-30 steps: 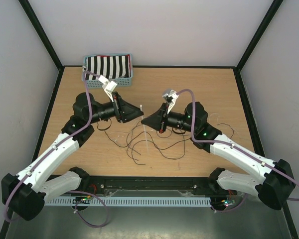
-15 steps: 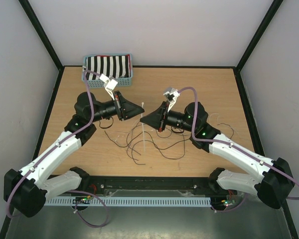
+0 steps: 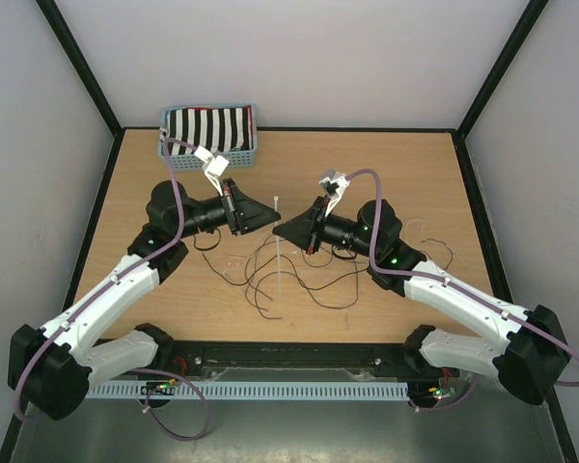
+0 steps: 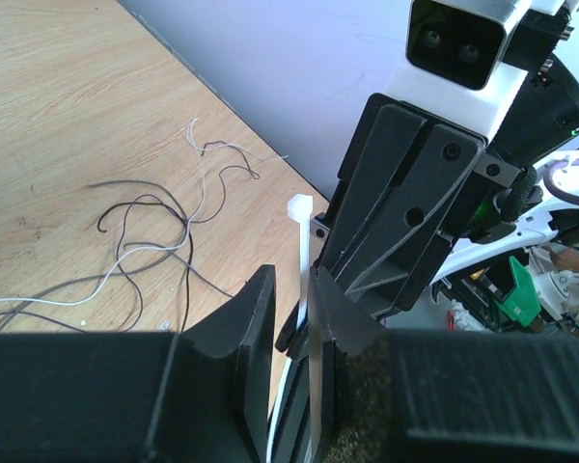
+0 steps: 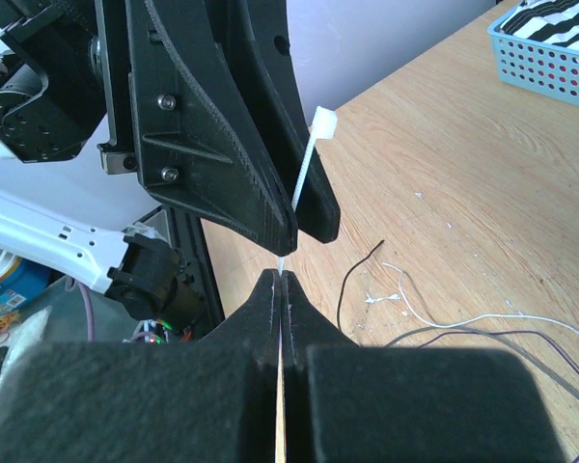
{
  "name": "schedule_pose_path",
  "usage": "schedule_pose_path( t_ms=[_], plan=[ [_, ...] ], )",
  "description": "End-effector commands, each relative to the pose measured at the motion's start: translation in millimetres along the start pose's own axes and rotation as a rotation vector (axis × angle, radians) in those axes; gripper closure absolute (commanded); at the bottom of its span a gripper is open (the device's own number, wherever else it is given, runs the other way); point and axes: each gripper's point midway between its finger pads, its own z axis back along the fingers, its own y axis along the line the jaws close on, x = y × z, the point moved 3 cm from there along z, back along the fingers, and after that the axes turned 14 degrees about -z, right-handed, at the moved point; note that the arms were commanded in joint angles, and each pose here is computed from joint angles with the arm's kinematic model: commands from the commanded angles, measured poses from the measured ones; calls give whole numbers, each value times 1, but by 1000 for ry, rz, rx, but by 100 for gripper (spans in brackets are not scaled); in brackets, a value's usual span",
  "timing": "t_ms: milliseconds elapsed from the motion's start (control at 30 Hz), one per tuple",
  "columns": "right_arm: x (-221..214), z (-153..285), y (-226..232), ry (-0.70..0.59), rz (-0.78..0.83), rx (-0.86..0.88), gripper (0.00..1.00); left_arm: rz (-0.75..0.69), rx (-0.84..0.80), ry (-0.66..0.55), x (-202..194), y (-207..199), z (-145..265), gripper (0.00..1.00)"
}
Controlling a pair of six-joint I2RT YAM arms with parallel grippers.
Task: Zip-tie the wires
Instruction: Pick up the ribbon at the center of the board.
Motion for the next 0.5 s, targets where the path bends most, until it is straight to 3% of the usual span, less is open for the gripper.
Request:
schedule_pose_path(
  t_ms=[0,133,267,467],
  plan=[
    [13,3,8,-58,27,25,100,-25,-33,-35,8,-8,1,80],
    [11,3,7,-56,23,22,100,-29,-35,-40,8,-9,1,87],
    [11,4,5,-64,27,13,99,-33,-20,-48,8,-6,1,100],
    [13,7,3,-75,45,-1,84,-38,0,-54,8,-1,-1,100]
  ],
)
